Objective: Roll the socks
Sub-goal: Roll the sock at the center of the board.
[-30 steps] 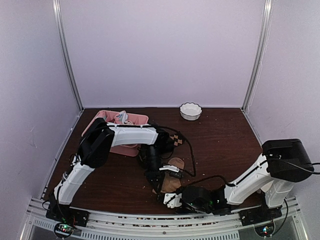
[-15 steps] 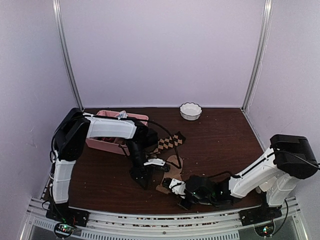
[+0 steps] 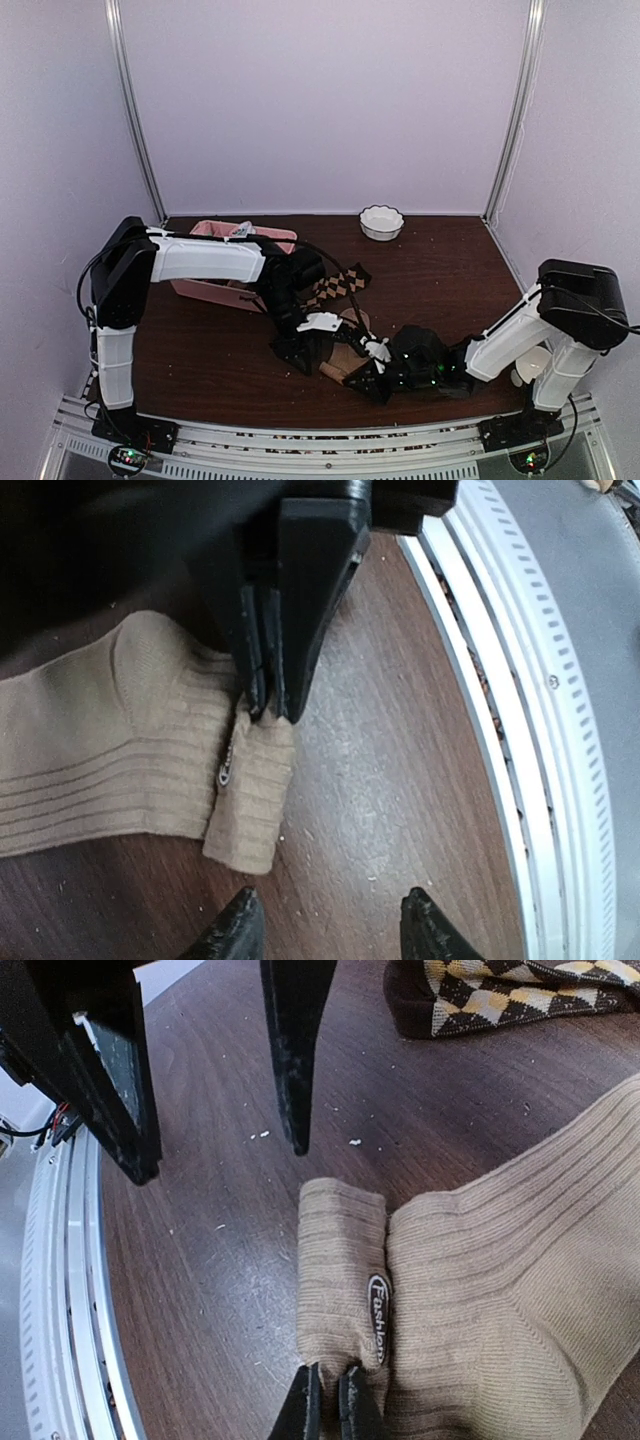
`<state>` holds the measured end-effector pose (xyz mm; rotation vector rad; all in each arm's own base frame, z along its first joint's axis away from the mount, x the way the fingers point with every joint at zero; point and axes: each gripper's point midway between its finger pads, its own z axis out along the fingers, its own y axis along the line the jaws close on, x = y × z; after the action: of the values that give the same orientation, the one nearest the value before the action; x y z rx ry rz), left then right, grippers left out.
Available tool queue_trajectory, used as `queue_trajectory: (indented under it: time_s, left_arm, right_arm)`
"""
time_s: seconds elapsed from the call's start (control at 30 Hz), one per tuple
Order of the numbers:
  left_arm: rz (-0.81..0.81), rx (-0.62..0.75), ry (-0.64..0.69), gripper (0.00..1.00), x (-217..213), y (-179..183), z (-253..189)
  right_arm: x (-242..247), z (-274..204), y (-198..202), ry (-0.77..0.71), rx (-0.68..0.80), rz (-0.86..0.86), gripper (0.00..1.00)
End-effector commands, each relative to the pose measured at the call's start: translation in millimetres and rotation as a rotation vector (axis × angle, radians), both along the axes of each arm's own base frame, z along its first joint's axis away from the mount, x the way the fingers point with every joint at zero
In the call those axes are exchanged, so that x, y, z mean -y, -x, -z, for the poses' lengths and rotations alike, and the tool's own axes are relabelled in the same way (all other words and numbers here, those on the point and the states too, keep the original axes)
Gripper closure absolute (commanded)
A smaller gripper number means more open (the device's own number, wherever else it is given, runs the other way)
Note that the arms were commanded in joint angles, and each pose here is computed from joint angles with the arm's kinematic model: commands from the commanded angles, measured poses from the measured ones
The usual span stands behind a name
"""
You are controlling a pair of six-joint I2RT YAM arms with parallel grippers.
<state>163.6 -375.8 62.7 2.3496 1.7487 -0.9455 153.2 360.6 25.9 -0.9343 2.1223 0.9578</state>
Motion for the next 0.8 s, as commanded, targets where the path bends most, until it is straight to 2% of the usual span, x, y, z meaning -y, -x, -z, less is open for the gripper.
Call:
queue_trajectory:
  time_s: [0.0,0.13,0.27,0.53,0.77]
  left_arm:
    - [0.002,0.108,0.069,0.53,18,-16,-1]
    - [0.016,0.139,0.102,0.53,32,-16,-3]
    - [0.049,0.135,0.073,0.55,36,-6,13]
    - [0.059,0.116,0.045,0.61,34,0,27]
    - [0.057,0.099,-0.019,0.84,33,-4,46]
  right_arm:
    - [28,49,22,0.123,-0.205,0.01,1.0]
    - [28,55,23,0.088,-0.297,0.011,1.0]
    - [25,58,27,0.027,-0.391,0.013,1.0]
    - [25,67,32,0.015,-0.476,0.012,1.0]
    - [28,69,30,0.027,-0.514,0.03,1.0]
